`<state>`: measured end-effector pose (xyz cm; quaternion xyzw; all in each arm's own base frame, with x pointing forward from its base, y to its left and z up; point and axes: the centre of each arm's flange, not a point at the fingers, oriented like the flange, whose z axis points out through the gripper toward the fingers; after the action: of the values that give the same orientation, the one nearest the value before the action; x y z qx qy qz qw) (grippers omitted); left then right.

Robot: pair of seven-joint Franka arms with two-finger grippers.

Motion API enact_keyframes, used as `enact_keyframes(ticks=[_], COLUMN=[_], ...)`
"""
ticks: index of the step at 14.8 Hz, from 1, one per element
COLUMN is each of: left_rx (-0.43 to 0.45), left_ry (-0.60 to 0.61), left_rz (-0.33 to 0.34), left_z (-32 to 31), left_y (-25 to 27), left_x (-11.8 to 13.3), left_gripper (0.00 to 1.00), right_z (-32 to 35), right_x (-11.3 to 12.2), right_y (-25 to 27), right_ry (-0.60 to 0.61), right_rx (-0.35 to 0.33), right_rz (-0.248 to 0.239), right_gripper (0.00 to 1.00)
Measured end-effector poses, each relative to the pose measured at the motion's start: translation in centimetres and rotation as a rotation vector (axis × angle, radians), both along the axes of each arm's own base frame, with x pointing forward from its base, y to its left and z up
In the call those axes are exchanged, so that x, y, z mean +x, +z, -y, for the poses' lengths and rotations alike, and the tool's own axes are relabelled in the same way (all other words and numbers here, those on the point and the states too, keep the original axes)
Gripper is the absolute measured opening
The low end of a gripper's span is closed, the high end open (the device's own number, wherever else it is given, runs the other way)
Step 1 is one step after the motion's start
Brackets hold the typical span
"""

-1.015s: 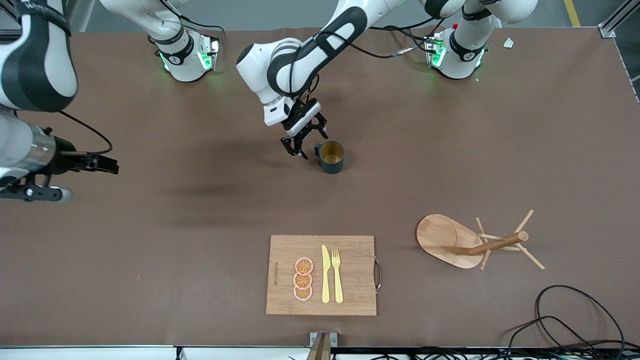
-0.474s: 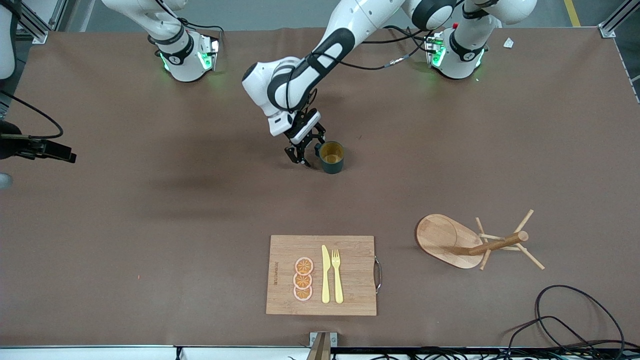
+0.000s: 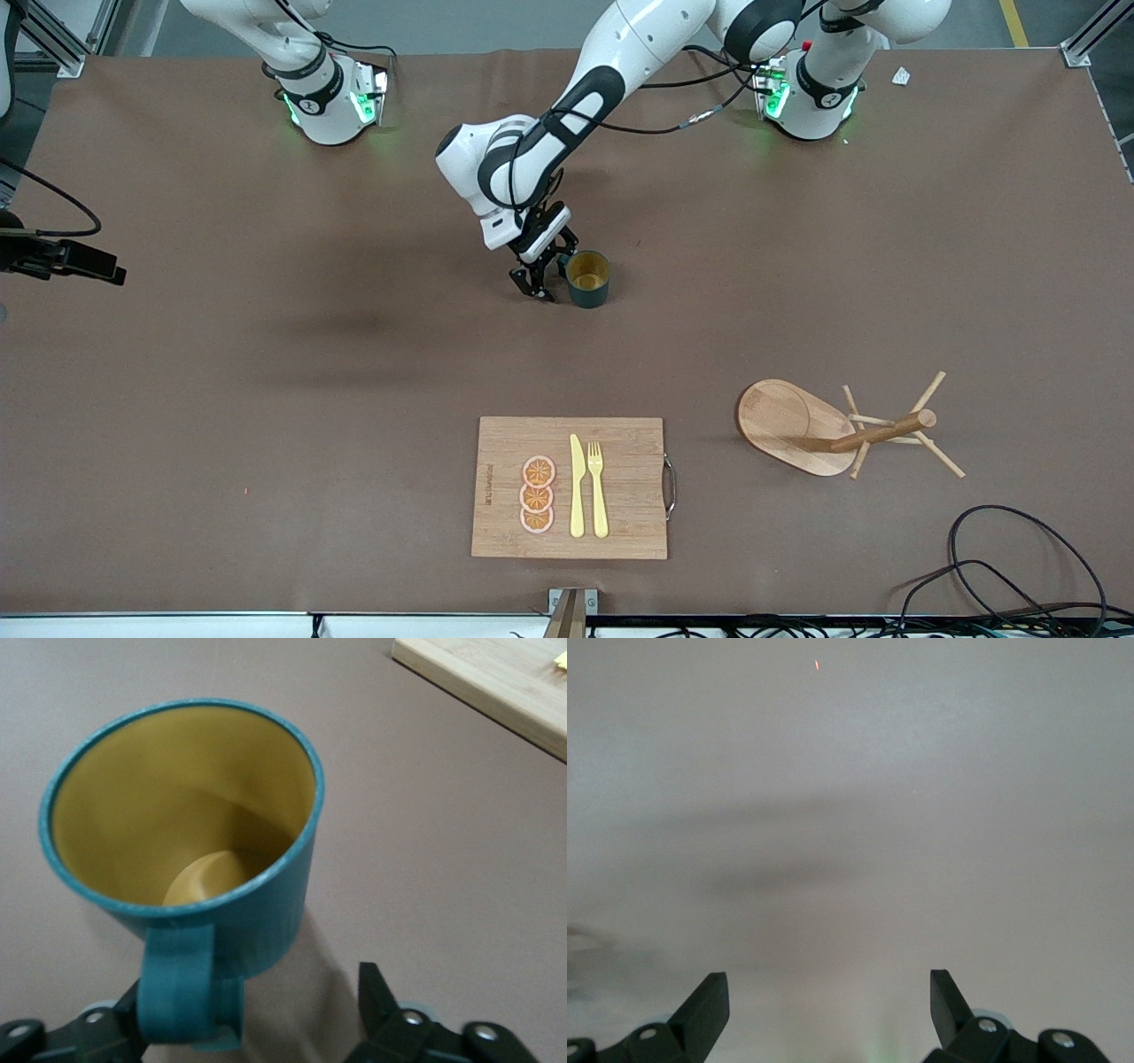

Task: Pass cup and hang on rack
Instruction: 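Grasp the mug handle with the left gripper while the right gripper withdraws, then carry the teal mug with the left gripper to the wooden rack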

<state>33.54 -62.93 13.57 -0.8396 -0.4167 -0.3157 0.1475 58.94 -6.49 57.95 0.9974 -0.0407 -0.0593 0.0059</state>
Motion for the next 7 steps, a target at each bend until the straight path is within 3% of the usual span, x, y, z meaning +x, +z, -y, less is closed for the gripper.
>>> enact_keyframes(ticks=[4,6,7], left_rx=[-0.001,-0.009,-0.017], left_ry=[-0.011,-0.022,-0.031], left_rz=[-0.002,-0.001,-0.002], left_z=[0.28,0.49,0.64], left_y=[-0.24,-0.23,-0.13], left_x=[-0.56,-0.62,-0.56], left_gripper=[0.43,0.25,0.22], right_z=[-0.43,-0.68,-0.69], right_x=[-0.01,-0.11,-0.14], right_y=[0.09,-0.19,-0.24], right_ry=[0.007,0.011,0.011], right_rx=[0.002,0.004,0.005], right_rz=[-0.008,-0.026,-0.03], right_gripper=[1.0,1.0,1.0])
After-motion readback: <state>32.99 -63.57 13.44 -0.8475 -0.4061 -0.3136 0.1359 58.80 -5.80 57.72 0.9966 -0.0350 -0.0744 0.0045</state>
